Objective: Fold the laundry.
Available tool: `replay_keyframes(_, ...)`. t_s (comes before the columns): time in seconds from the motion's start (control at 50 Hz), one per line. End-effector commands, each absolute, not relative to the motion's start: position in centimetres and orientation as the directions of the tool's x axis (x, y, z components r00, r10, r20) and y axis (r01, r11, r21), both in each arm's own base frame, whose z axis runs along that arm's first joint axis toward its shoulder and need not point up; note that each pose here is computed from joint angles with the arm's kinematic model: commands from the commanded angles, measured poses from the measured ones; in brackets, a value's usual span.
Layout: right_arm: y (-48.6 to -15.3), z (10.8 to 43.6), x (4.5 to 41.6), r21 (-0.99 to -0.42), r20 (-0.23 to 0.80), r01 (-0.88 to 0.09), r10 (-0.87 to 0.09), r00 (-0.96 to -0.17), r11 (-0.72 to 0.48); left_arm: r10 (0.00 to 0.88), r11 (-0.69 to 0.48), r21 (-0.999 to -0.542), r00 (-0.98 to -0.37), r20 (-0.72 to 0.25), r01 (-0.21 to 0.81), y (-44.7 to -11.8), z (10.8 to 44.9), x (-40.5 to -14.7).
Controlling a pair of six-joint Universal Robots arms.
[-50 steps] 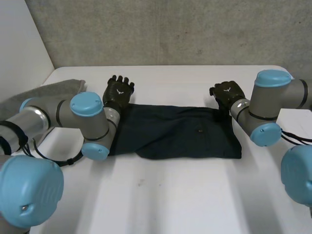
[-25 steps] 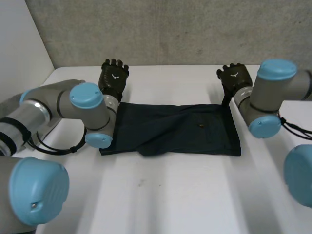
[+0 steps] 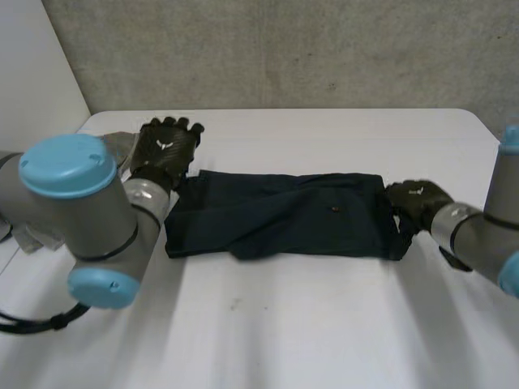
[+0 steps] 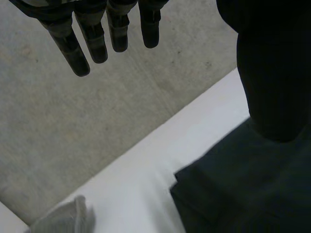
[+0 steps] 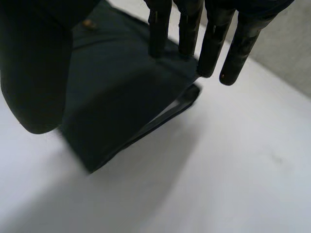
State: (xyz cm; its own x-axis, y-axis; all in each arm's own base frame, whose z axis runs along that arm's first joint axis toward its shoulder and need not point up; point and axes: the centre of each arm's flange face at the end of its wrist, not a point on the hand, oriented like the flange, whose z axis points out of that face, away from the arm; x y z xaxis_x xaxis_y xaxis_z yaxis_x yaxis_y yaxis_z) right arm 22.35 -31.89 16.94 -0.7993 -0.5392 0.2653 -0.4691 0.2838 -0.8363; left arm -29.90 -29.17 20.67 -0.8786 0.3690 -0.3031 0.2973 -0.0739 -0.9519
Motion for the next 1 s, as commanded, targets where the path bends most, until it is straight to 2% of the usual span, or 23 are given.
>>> replay_keyframes(0.02, -31.9, 14.1, 21.9, -0.877, 0.218, -0.399, -0.519, -0.826, 0.267, 0.393, -0.033, -0.951, -0.871, -0.296, 0.308, -27.0, 19.7, -29.3)
replay_keyframes(0.14, -32.9, 12.3, 22.0, -0.884, 0.219, -0.390, -0.511, -0.831, 0.256, 0.400, -0.014, -0.948, -0.867, -0.298, 0.319, -26.6, 19.0, -29.1)
replay_keyframes(0.36, -33.4, 11.9, 21.7, -0.889, 0.230, -0.387, -0.495, -0.838, 0.243, 0.400, -0.010, -0.947, -0.866, -0.299, 0.322, -26.4, 18.9, -29.0)
replay_keyframes(0.44, -33.8, 12.5, 20.2, -0.890, 0.235, -0.378, -0.454, -0.860, 0.256, 0.397, -0.021, -0.949, -0.868, -0.297, 0.315, -26.2, 19.5, -28.9)
replay_keyframes(0.56, -35.0, 15.9, 16.1, -0.896, 0.290, -0.381, -0.351, -0.890, 0.226, 0.391, -0.035, -0.951, -0.872, -0.296, 0.307, -25.9, 20.3, -28.7)
replay_keyframes(0.68, -35.6, 16.2, 13.2, -0.844, 0.404, -0.483, -0.316, -0.858, 0.232, 0.391, -0.035, -0.951, -0.872, -0.296, 0.307, -25.5, 20.4, -28.5)
replay_keyframes(0.76, -35.9, 16.6, 12.7, -0.792, 0.502, -0.575, -0.319, -0.804, 0.206, 0.390, -0.029, -0.950, -0.872, -0.296, 0.310, -25.4, 20.3, -28.3)
replay_keyframes(0.82, -35.6, 17.6, 13.8, -0.777, 0.541, -0.612, -0.341, -0.769, 0.147, 0.387, -0.029, -0.950, -0.873, -0.296, 0.310, -25.4, 20.4, -28.2)
replay_keyframes(0.96, -32.2, 21.3, 23.5, -0.787, 0.589, -0.598, -0.474, -0.655, -0.153, 0.375, -0.028, -0.951, -0.879, -0.296, 0.308, -25.2, 20.7, -27.9)
replay_keyframes(1.0, -30.0, 21.9, 27.1, -0.785, 0.601, -0.560, -0.543, -0.586, -0.264, 0.373, -0.028, -0.952, -0.880, -0.293, 0.305, -25.2, 20.8, -27.8)
